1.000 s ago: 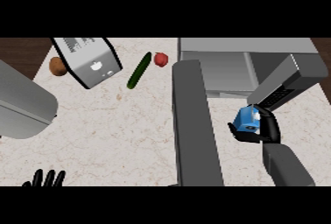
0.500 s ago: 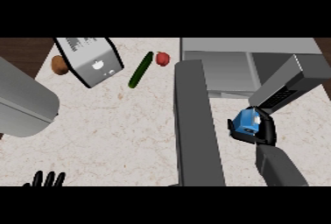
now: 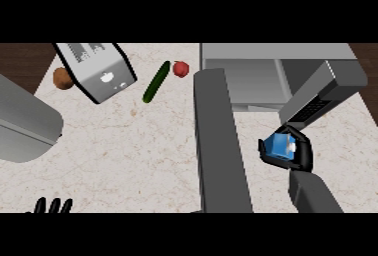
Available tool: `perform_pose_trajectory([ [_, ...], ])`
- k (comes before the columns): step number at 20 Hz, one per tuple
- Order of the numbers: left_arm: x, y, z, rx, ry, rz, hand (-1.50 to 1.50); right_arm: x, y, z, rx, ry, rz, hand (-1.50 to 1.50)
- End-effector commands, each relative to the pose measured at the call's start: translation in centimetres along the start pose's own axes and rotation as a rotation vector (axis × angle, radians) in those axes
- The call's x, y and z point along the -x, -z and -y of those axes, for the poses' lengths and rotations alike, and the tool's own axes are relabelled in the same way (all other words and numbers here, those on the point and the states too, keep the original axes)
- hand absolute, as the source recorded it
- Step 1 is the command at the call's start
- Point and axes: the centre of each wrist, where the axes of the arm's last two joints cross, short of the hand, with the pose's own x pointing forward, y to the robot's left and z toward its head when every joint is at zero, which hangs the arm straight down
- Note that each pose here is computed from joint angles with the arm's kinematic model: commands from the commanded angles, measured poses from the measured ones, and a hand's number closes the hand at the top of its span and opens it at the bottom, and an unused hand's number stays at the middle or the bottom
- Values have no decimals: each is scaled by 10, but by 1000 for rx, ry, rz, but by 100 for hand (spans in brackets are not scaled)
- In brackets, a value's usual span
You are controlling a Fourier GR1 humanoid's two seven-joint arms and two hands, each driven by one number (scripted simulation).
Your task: Pick up the milk, place it into the microwave and close the microwave
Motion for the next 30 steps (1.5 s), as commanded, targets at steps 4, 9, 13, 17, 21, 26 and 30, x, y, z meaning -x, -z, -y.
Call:
perform_pose_trajectory([
  [4,-19,-5,5,31,-10,-5,-150,-15,-27,2,-20,-22,69,150],
  [9,4,-17,6,-7,-6,9,-150,-53,-33,23,-59,11,57,150],
  [13,-9,-13,12,-26,-3,5,-150,-82,-30,15,-114,151,57,150],
  [17,-7,-1,-3,-22,23,8,-150,-103,-27,-5,-105,310,62,150],
  [21,-10,-13,-1,-15,-11,26,-150,-116,-25,-25,-63,255,54,150],
  [26,7,-21,-12,-38,-6,-9,-150,-115,0,-56,-93,129,62,150],
  [30,8,-17,-20,-41,-8,-3,-150,-116,25,-62,-96,151,40,150],
])
